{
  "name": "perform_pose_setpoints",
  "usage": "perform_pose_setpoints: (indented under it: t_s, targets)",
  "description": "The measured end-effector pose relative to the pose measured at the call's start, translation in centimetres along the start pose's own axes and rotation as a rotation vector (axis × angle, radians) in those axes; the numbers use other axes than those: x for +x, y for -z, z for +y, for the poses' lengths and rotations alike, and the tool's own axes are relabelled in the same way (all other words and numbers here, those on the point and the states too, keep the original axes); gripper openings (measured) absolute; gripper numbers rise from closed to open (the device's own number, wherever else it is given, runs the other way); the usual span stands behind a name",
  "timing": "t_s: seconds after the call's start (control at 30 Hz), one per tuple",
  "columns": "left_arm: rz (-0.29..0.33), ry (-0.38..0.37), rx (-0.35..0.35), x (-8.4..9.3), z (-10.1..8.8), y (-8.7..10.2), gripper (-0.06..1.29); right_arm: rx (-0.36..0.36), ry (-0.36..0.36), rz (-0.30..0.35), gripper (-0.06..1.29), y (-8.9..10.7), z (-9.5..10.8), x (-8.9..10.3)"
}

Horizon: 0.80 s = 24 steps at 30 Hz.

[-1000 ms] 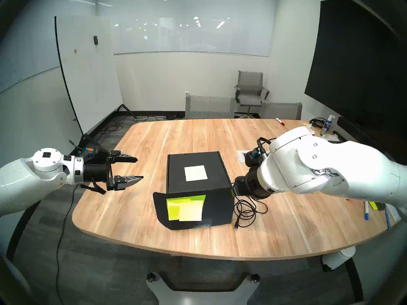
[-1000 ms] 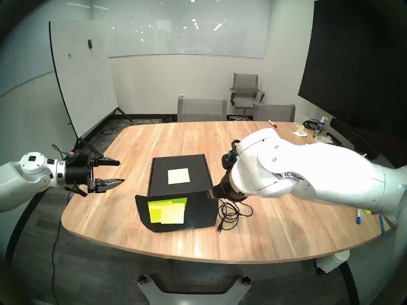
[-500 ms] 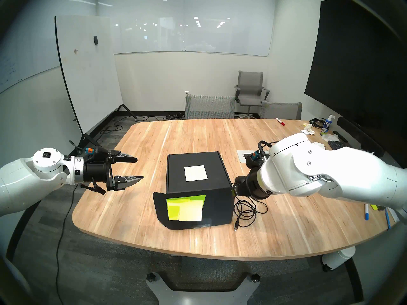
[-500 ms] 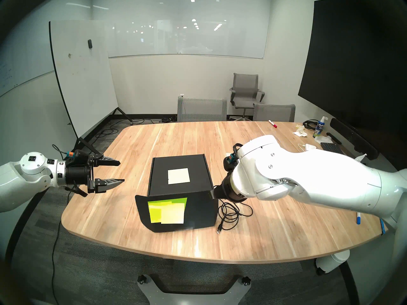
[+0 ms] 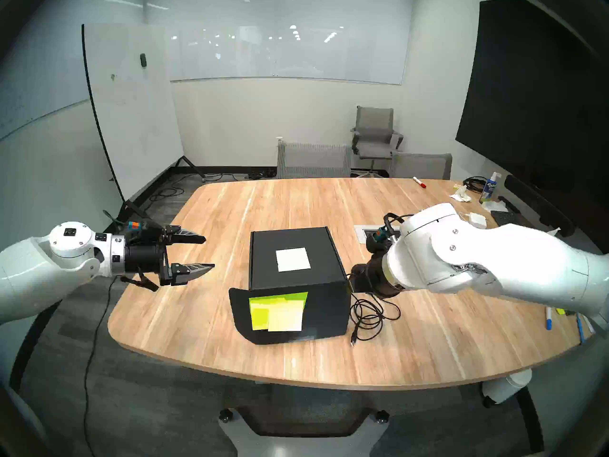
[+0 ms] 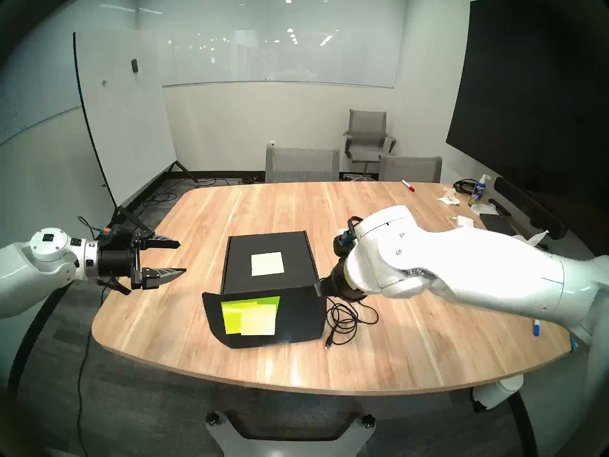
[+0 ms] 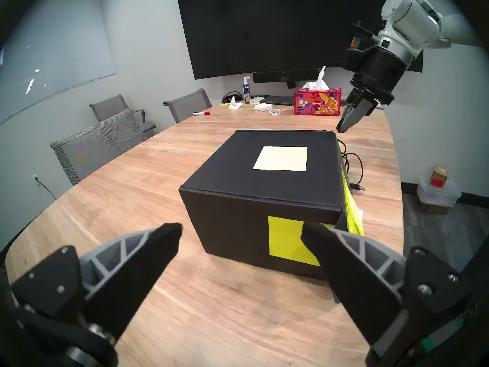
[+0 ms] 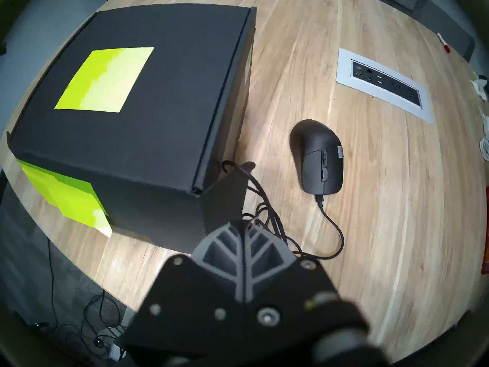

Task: Open the box and place the mouse inside

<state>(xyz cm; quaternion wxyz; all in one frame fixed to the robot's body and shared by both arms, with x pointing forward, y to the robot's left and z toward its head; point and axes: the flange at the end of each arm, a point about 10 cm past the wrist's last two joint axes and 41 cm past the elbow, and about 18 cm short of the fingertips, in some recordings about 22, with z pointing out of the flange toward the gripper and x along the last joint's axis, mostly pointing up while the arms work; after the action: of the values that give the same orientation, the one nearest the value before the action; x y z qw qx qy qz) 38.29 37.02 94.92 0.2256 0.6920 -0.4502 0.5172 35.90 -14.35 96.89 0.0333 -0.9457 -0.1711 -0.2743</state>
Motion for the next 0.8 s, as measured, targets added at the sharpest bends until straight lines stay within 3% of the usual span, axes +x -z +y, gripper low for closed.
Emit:
perform_pose_setpoints:
  t_s: [0.8]
  targets:
    - [0.000,0.001,0.000,0.0,0.0,0.0,1.23,0.011,-0.006,0.019,-0.03,-1.7,1.0,0.0]
